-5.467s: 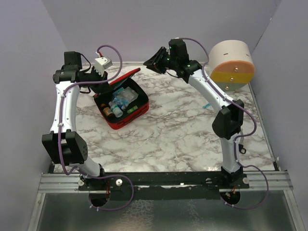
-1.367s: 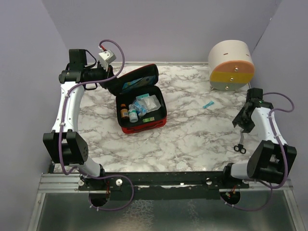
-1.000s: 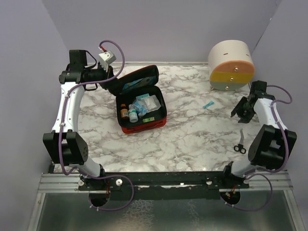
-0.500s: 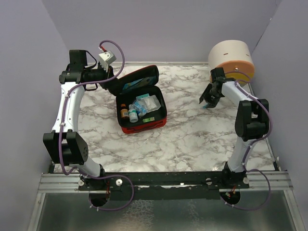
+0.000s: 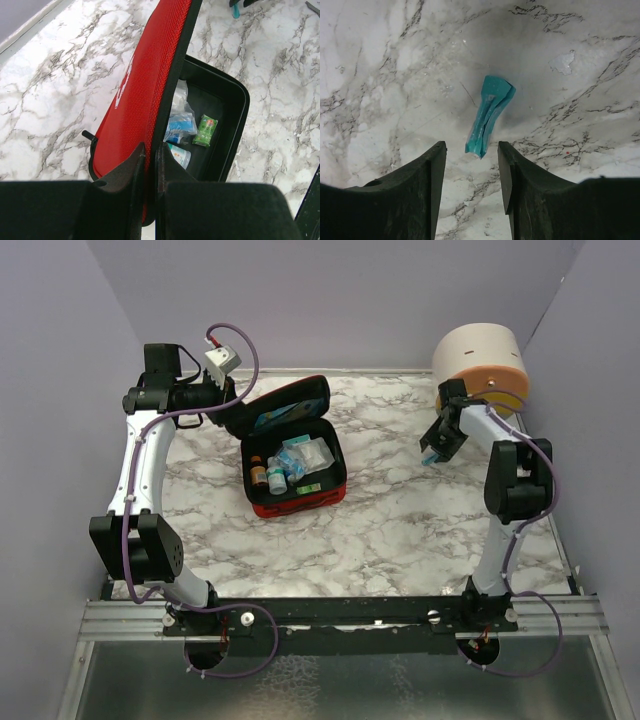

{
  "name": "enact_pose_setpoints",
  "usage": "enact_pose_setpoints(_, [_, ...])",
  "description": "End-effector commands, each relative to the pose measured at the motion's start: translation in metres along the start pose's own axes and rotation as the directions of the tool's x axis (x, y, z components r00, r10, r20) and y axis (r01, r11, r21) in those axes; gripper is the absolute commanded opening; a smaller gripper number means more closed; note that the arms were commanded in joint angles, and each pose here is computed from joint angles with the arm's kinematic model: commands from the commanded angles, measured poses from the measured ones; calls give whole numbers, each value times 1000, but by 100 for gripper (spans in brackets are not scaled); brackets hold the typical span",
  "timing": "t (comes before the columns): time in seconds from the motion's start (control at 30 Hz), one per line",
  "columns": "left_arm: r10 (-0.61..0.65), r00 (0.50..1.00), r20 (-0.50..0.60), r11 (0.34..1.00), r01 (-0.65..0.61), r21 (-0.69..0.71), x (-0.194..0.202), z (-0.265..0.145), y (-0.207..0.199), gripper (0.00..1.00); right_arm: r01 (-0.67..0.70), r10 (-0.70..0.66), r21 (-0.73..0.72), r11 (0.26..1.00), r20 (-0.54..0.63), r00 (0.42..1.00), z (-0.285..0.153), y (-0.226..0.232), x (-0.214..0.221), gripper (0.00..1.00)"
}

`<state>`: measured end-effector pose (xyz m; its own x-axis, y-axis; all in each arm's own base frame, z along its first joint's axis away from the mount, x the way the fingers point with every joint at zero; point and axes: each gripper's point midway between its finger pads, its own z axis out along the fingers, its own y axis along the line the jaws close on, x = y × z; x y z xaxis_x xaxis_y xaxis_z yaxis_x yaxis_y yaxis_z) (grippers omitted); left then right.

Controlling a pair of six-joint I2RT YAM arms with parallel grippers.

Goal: Organize the medicine kit
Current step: Pick up the medical item at the center of the board.

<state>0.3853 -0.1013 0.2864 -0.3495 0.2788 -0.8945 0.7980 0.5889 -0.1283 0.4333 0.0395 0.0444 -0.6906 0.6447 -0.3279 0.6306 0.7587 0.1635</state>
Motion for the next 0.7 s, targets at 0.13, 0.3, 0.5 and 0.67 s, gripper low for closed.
enact_pose_setpoints(0.13, [-95, 990, -108, 992, 85, -91, 36, -3, 21, 0, -71, 73, 84, 994, -14, 997, 27, -13, 8, 41])
enact_pose_setpoints(0.3, [-96, 989, -110, 992, 87, -90, 37, -3, 21, 0, -85, 87, 105, 991, -18, 996, 29, -24, 18, 9])
enact_pose_setpoints(0.5, [-97, 989, -112, 992, 87, -90, 37, -2, 22, 0, -56, 56, 30, 998, -2, 998, 10, -8, 18, 1])
enact_pose_setpoints(0.67, [-95, 989, -112, 992, 85, -95, 36, -2, 23, 0, 169, -152, -217, 961, 94, 984, -53, 89, 30, 1])
